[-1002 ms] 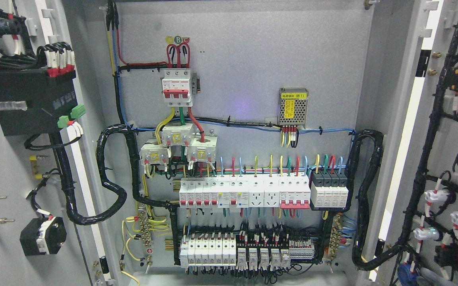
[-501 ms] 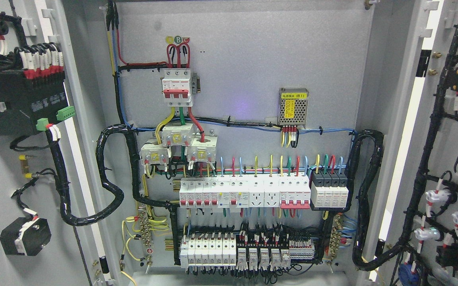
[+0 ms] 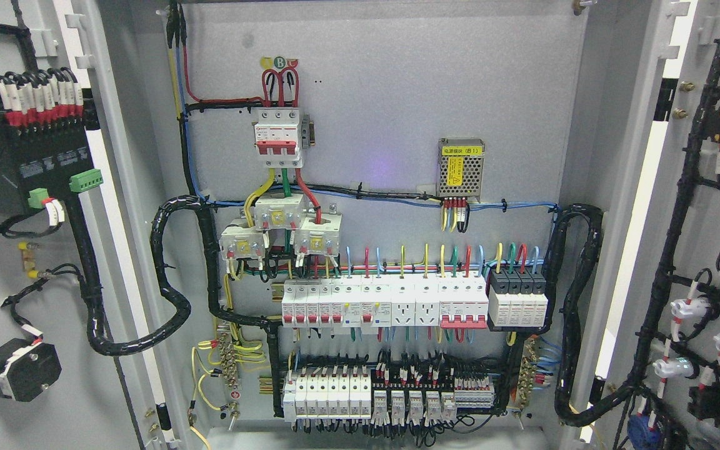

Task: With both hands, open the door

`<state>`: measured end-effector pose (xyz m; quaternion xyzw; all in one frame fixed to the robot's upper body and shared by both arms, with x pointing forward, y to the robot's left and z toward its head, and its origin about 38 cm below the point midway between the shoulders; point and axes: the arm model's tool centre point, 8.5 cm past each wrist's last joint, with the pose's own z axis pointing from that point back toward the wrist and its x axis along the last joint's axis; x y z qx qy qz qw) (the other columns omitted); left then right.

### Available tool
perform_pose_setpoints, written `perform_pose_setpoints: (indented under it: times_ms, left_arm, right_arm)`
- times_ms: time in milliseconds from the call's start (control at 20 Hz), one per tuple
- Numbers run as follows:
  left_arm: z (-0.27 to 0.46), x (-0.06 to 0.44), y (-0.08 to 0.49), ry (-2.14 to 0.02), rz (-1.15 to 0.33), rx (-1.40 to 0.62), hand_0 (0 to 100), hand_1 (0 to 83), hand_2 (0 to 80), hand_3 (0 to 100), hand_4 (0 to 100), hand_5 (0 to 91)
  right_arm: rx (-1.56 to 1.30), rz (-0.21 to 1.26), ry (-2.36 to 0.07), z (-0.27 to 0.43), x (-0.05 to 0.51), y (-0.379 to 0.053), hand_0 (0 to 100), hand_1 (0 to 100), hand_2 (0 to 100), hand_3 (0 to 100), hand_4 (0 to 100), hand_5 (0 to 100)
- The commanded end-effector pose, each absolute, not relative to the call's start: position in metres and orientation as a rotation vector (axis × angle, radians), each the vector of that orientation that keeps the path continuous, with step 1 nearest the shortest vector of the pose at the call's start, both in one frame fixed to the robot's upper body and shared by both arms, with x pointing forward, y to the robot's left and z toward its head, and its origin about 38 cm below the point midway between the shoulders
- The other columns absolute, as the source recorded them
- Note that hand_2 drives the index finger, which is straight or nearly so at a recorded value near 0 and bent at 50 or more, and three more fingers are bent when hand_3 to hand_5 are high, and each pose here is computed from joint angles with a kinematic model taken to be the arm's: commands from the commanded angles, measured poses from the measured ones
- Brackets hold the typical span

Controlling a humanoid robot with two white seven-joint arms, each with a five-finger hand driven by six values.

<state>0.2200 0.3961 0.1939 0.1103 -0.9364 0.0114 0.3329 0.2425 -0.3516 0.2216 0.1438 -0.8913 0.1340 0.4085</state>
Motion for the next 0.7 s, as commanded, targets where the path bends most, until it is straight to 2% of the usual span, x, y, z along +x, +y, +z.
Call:
perform_pose_setpoints:
  times_ms: [0,651]
  left_arm:
    - [0.192,0.210,0.441,-2.528,0.014,0.460,0,0.0,0.0,0,0,0.0]
    - [0.178,0.250,0.482,-2.346,0.123,0.451,0,0.0,0.0,0,0,0.0]
  right_arm:
    - [0.337,0.334,-2.259,0.225,0.238,-0.357,38,0,0,0,0,0]
    - [0.335,0.314,-2.251,0.223,0.227,-0.361,38,0,0,0,0,0]
